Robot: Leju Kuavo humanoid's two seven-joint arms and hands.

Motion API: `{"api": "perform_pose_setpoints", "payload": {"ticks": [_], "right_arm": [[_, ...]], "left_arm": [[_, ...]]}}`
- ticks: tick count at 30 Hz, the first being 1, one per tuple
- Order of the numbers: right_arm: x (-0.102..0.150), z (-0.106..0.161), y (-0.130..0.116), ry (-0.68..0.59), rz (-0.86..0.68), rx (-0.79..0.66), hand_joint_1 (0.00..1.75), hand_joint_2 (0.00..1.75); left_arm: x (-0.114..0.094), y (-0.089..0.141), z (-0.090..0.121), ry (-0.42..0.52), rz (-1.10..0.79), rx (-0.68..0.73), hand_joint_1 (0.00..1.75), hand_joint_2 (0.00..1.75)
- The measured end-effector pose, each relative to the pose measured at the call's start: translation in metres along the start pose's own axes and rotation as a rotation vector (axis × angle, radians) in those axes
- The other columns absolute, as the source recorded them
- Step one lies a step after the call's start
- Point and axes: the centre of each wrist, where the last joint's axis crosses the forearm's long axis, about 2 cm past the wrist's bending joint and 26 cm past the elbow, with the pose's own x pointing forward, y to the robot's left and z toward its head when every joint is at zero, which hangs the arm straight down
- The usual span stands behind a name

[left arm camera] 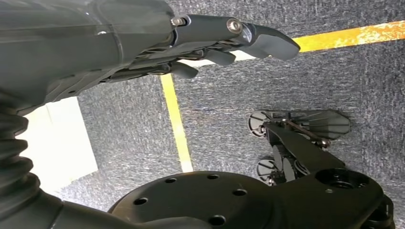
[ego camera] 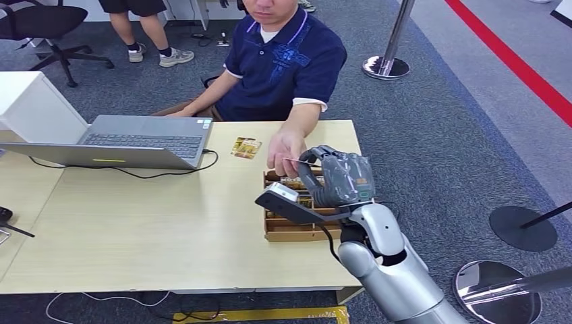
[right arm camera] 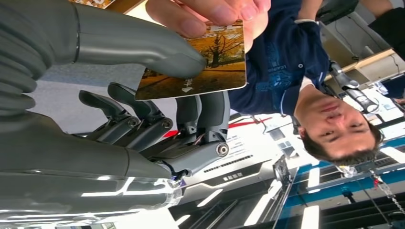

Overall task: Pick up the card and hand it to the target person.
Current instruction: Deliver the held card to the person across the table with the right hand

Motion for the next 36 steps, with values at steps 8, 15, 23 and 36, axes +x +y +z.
{"api": "perform_pose_setpoints", "payload": {"ticks": [8,15,23,36], "right_arm": [[0.0,-0.0022,0.0031,0.001,-0.004,0.009,1.43,1.75],[-0.0008,-0.0032,0.0039,0.003,-0.006,0.012,0.0,1.75],[-0.0027,-0.0041,0.0057,0.009,-0.015,0.012,0.0,1.75],[-0.0084,-0.004,0.0037,0.033,-0.016,-0.058,0.0,1.75]], "left_arm": [[0.0,0.0,0.0,-0.002,-0.011,-0.004,0.0,1.75],[0.0,-0.0001,0.0,0.001,-0.007,-0.003,0.0,0.0],[0.0,0.0,0.0,0.006,-0.007,-0.001,0.0,0.0],[-0.0001,0.0003,0.0,0.007,-0.007,0.013,0.0,0.0]]}}
